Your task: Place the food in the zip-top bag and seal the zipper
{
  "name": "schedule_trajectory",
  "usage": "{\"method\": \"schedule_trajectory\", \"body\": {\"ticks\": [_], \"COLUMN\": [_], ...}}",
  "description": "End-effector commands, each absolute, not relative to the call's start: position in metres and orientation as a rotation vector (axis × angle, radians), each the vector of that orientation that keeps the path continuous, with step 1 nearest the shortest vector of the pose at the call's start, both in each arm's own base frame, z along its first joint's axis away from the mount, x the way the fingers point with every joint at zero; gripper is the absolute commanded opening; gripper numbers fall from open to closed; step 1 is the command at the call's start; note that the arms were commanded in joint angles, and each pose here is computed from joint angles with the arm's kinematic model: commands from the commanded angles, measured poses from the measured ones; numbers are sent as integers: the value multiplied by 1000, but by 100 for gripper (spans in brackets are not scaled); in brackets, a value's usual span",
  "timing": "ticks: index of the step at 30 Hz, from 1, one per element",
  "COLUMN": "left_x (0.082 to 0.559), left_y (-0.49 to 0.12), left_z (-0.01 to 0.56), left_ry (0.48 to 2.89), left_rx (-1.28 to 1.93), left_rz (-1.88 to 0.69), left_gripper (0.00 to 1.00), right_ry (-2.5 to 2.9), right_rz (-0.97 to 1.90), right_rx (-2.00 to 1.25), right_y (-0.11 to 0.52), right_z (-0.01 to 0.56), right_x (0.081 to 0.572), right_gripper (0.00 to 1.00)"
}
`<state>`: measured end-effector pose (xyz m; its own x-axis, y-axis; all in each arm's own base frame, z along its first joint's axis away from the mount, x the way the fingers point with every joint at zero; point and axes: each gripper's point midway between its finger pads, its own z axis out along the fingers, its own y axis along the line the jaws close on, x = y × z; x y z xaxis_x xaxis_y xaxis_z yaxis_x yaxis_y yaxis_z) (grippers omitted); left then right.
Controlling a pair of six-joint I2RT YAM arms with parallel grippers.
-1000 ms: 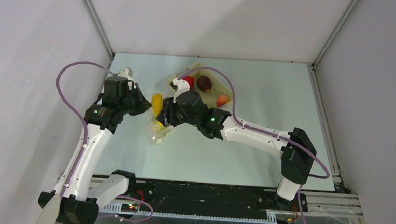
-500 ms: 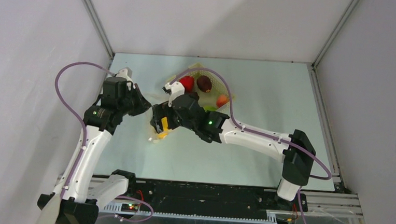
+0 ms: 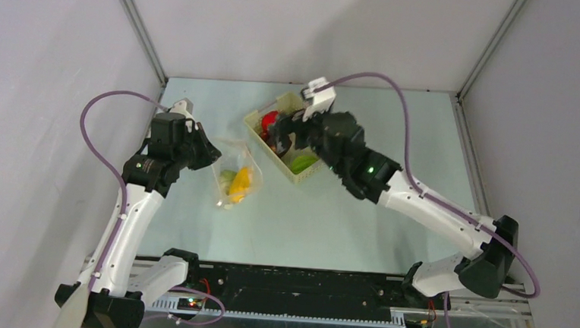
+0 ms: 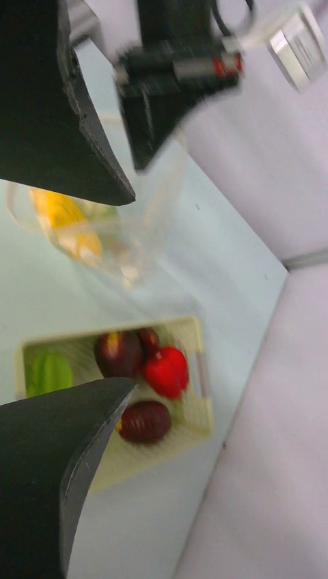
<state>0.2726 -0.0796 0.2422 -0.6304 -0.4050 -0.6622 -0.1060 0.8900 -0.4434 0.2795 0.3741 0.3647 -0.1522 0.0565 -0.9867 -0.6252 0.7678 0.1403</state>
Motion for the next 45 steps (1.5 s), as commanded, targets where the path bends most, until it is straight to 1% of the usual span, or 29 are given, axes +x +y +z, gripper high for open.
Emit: {"method": "schedule_trajectory", "body": {"ticks": [1, 2, 3, 4, 8, 14, 15, 16, 17, 23, 27, 34, 39, 45], "left_x": [276, 276, 276, 277, 278, 279, 279, 279, 279, 279, 279, 279, 278, 277], "left_y": [-76, -76, -74, -74, -73, -73, -73, -72, -72, -73, -75, -76, -77, -79], "left_z": [253, 253, 253, 253, 250, 247, 246, 246, 246, 246, 245, 246, 248, 248], "left_ry": [2176, 2176, 2176, 2176, 2184, 2201, 2203, 2205, 2205, 2208, 2213, 2212, 2208, 2207], "left_rx": [-384, -386, -389, -391, -396, -399, -398, -399, -397, -392, -389, -382, -377, -369], "left_rz": [-467, -464, -456, -453, -441, -436, -434, -432, -431, -436, -444, -452, -460, -475], "left_gripper": [0, 0, 0, 0, 0, 0, 0, 0, 0, 0, 0, 0, 0, 0], "right_ry": [1622, 1640, 1642, 1664, 1750, 1909, 1907, 1954, 1973, 2054, 2086, 2091, 2101, 2117], "right_rz": [656, 638, 660, 635, 569, 441, 410, 358, 339, 289, 287, 356, 345, 343], "right_rx": [-510, -487, -490, -459, -419, -370, -332, -314, -307, -253, -135, -66, -57, 10], "right_y": [350, 339, 338, 327, 310, 312, 310, 308, 312, 328, 332, 347, 351, 347], "right_z": [358, 352, 350, 342, 316, 264, 267, 244, 232, 184, 162, 137, 122, 118], "right_x": [319, 337, 342, 360, 403, 452, 462, 471, 481, 504, 517, 533, 547, 556], "right_gripper": [99, 99, 99, 100, 99, 99, 99, 100, 100, 98, 98, 97, 97, 96]}}
